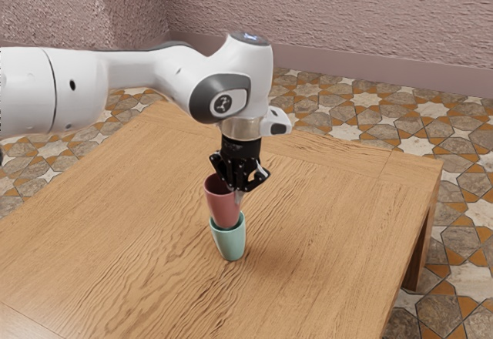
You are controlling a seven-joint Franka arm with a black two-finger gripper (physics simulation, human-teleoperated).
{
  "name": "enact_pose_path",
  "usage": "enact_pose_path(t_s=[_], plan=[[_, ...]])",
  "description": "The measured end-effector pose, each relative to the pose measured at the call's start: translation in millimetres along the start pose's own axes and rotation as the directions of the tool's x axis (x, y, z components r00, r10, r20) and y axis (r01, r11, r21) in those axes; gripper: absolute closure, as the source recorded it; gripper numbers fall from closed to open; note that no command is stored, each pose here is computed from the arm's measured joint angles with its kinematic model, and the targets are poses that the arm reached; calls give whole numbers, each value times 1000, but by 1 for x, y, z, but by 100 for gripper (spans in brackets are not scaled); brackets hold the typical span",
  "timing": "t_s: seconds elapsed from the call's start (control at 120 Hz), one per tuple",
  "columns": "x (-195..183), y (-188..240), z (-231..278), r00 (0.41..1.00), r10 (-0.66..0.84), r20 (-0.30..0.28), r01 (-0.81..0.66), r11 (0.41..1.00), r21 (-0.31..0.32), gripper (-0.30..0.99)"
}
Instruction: Place the left cup onto the right cup
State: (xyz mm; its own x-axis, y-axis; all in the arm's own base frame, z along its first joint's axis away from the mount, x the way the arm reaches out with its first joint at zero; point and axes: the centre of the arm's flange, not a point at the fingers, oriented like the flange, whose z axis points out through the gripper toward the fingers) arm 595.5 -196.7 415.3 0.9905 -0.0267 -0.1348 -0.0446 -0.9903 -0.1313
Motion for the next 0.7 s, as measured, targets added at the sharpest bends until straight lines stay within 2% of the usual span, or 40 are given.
enact_pose_path(t_s=[0.308,0.7], plan=[[3,1,7,1000,-7,9,7,1000,-3,76],[4,0,10,1000,-17,16,17,1000,-12,48]])
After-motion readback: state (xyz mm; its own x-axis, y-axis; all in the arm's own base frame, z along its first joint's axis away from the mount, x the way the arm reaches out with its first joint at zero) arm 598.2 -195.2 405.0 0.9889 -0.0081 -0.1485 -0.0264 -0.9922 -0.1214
